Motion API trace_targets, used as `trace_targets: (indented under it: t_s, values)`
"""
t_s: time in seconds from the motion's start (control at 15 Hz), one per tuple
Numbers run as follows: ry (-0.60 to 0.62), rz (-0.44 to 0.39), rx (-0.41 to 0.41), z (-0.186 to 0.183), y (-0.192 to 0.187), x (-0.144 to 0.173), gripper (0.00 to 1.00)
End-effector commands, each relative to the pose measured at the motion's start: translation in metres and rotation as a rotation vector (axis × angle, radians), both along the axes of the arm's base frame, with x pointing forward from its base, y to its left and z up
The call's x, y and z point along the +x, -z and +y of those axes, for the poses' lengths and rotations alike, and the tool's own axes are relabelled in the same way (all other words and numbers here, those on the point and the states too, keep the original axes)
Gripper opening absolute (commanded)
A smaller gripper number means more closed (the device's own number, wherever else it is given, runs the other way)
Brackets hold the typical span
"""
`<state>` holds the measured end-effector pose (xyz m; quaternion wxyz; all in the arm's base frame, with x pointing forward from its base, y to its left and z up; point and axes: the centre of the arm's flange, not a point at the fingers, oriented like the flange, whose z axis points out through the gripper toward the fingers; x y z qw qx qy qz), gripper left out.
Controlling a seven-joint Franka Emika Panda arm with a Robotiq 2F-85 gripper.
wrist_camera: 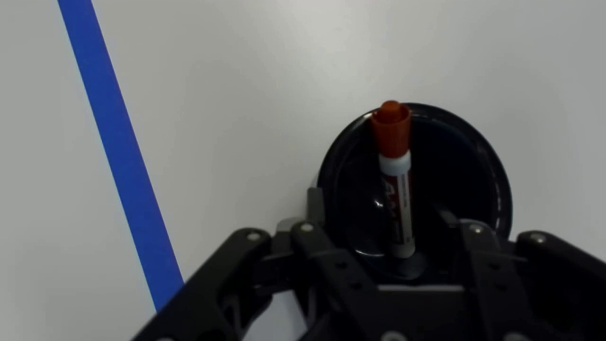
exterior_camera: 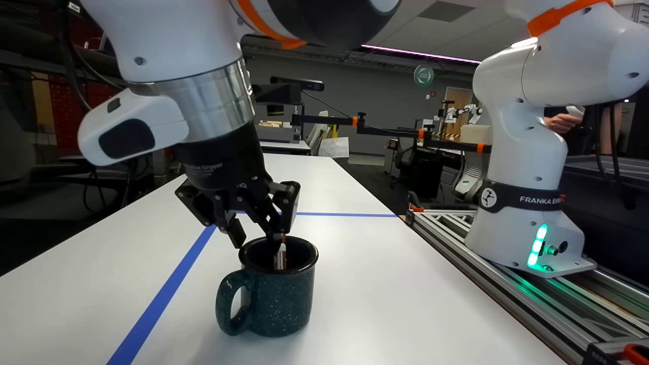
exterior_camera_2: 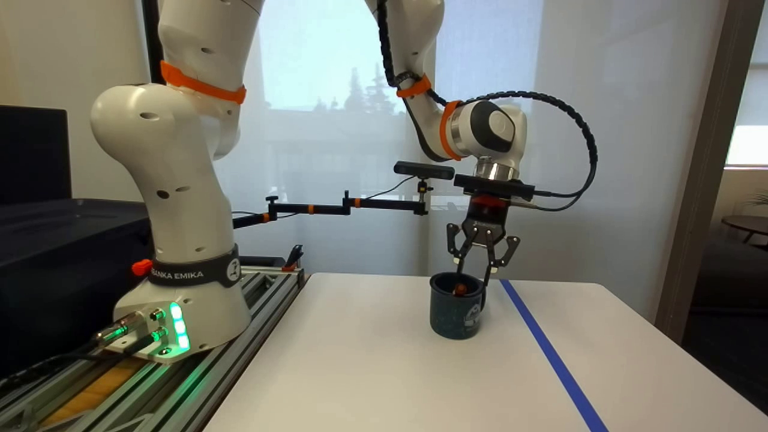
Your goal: Remove the marker from the mug cup and place it on the table
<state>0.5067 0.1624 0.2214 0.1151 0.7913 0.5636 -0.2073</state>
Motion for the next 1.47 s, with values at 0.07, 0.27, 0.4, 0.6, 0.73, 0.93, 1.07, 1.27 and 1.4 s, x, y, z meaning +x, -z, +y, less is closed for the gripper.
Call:
trace_targets:
  t_s: [0.07,0.27,0.4,0.6,0.73,0.93,1.07,1.27,1.4]
  values:
    - [-0.002,-0.019,-0.025,0.005,-0.006,-0.012,0.53]
    - [0.008,-0.015,-0.03,0.009,-0.006,-0.021,0.52]
    - [0.014,-0.015,-0.036,0.01,-0.006,-0.026,0.53]
    - [0.035,-0.023,-0.043,0.009,-0.01,-0.031,0.54]
    - [0.049,-0.02,-0.048,0.005,-0.007,-0.034,0.55]
    - [0.07,-0.014,-0.048,-0.005,0.0,-0.034,0.53]
    - [0.082,-0.01,-0.049,-0.01,0.002,-0.033,0.51]
    - [0.088,-0.004,-0.051,-0.014,0.004,-0.028,0.47]
    - [0.086,0.001,-0.053,-0.014,0.005,-0.027,0.46]
